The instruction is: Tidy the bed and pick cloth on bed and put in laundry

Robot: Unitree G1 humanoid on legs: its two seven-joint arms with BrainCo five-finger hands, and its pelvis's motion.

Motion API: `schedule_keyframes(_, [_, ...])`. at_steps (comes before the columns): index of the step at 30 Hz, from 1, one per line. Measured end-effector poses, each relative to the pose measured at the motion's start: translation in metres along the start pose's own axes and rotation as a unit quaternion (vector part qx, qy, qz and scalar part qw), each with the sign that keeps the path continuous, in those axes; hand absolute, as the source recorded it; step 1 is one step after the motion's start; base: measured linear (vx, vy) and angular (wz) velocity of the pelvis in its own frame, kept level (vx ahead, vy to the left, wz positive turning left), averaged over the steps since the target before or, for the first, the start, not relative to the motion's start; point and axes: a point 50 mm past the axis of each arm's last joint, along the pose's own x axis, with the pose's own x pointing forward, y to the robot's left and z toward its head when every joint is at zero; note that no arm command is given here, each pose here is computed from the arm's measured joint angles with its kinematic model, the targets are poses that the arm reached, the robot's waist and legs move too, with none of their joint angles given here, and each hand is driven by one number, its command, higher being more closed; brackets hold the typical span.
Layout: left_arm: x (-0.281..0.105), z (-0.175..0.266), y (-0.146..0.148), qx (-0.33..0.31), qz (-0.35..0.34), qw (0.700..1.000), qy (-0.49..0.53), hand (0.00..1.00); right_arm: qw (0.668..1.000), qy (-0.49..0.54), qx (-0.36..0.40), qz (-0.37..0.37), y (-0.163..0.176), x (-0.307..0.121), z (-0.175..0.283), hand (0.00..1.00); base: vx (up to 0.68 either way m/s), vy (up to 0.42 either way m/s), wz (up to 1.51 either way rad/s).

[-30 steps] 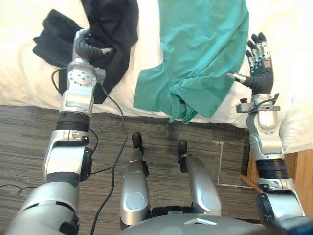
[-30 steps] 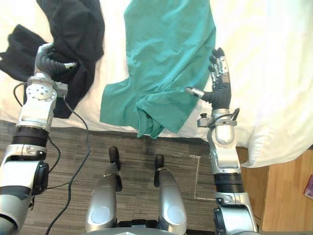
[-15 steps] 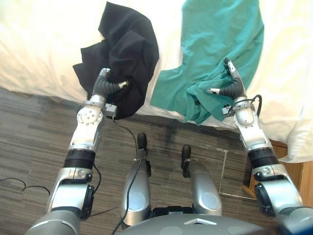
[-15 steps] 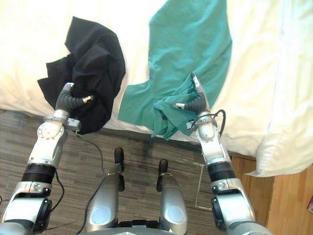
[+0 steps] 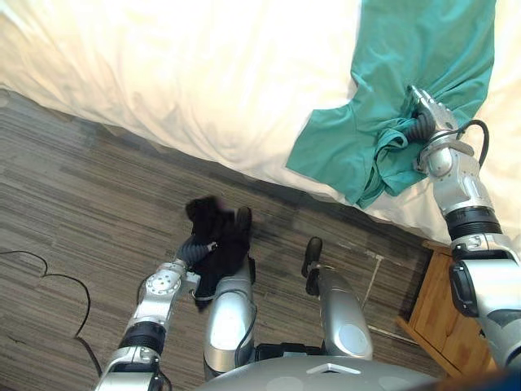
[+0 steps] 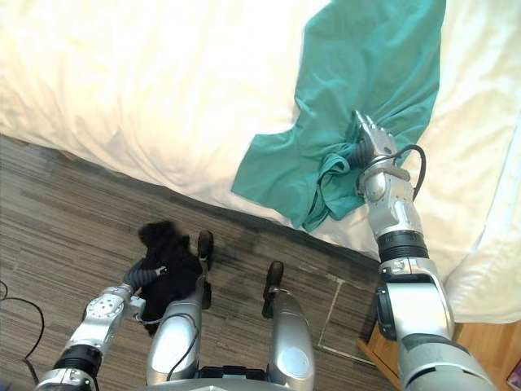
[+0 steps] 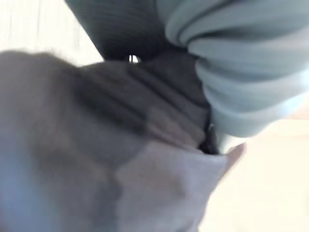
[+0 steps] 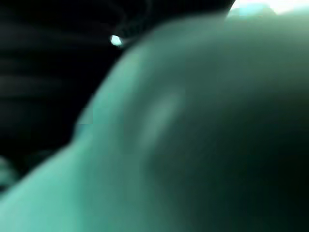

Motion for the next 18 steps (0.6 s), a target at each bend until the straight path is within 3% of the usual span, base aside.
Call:
schedule_keyframes(5, [0.005, 0.010, -0.027, -0.016, -0.022, 0.999, -0.037, 1.00, 0.999, 0.010, 0.043, 0.021, 0.019, -0.006, 0.004, 1.00, 0.01, -0.011, -0.01])
schedule_keyframes(8, [0.005, 0.007, -0.039, -0.016, -0.039, 0.999, -0.033, 1.00, 0.990, 0.034, 0.134, 0.037, 0.036, -0.013, -0.003, 1.00, 0.05, -0.024, -0.03])
schedule_keyframes(14, [-0.008, -0.015, -0.055, -0.003, -0.060, 0.998, 0.003, 1.00, 0.903, 0.069, 0.420, 0.065, 0.096, -0.052, -0.012, 1.00, 0.12, -0.032, -0.20])
schedule_keyframes(15, [-0.009, -0.018, -0.057, -0.003, -0.061, 0.998, 0.008, 1.00, 0.894, 0.070, 0.438, 0.065, 0.102, -0.057, -0.012, 1.00, 0.13, -0.026, -0.33])
schedule_keyframes(17, [-0.017, -0.032, -0.063, -0.009, -0.062, 0.997, 0.034, 1.00, 0.845, 0.086, 0.524, 0.068, 0.129, -0.082, -0.009, 1.00, 0.14, -0.020, -0.28])
schedule_keyframes(18, [-0.017, -0.032, -0.063, -0.009, -0.062, 0.997, 0.034, 1.00, 0.845, 0.086, 0.524, 0.068, 0.129, -0.082, -0.009, 1.00, 0.16, -0.015, -0.38])
